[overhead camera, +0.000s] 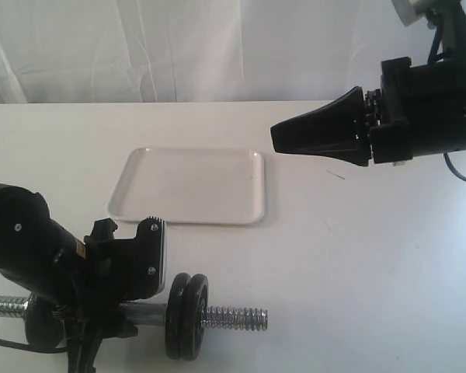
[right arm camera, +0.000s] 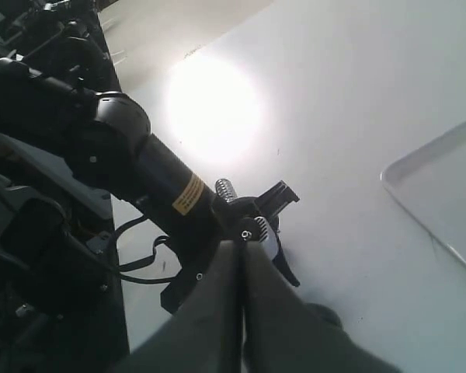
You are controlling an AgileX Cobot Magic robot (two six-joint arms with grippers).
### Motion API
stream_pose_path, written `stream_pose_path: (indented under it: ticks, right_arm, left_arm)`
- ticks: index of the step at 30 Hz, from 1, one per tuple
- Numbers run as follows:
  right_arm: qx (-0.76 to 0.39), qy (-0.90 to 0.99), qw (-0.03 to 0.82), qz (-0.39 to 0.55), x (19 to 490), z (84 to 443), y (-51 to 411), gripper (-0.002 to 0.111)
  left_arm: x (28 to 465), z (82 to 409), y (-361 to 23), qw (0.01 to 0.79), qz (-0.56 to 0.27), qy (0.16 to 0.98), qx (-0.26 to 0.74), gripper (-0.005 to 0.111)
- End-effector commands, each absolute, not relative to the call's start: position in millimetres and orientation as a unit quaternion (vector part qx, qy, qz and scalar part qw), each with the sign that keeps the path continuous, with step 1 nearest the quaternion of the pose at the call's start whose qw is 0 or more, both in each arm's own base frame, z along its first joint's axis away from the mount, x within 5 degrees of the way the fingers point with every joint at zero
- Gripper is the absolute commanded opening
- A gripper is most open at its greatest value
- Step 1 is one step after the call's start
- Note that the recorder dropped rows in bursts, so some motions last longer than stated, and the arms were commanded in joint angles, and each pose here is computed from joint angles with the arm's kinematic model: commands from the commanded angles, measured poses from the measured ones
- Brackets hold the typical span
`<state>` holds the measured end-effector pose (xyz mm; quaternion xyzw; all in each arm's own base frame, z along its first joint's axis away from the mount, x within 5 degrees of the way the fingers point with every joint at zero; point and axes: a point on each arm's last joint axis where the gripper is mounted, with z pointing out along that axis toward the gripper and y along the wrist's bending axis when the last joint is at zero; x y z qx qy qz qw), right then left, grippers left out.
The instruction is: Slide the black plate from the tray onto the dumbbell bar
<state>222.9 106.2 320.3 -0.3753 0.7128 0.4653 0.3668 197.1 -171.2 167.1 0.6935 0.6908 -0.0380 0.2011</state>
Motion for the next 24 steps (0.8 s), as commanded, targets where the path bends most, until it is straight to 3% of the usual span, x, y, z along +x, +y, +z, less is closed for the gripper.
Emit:
stream_pose_path:
  ticks: [1, 11, 13, 18, 24]
  right_arm:
    - [-0.373, 0.711, 0.367, 0.469, 223, 323, 107, 0.000]
    - [-0.371, 0.710, 0.368, 0.471, 224, 323, 107, 0.000]
    - [-0.371, 0.710, 0.369, 0.472, 224, 323, 107, 0.000]
    - [-0.369, 0.709, 0.370, 0.474, 224, 324, 107, 0.000]
    - [-0.368, 0.709, 0.370, 0.474, 224, 324, 107, 0.000]
  left_arm:
    - [196, 165, -171, 0.184, -0.045, 0.696, 0.692, 0.046]
    - [198, 155, -172, 0.171, -0.045, 0.700, 0.692, 0.044]
    - [198, 155, -172, 0.171, -0.045, 0.700, 0.692, 0.037]
    - [200, 158, -174, 0.178, -0.045, 0.699, 0.691, 0.003]
    - [203, 167, -178, 0.164, -0.054, 0.691, 0.702, 0.000]
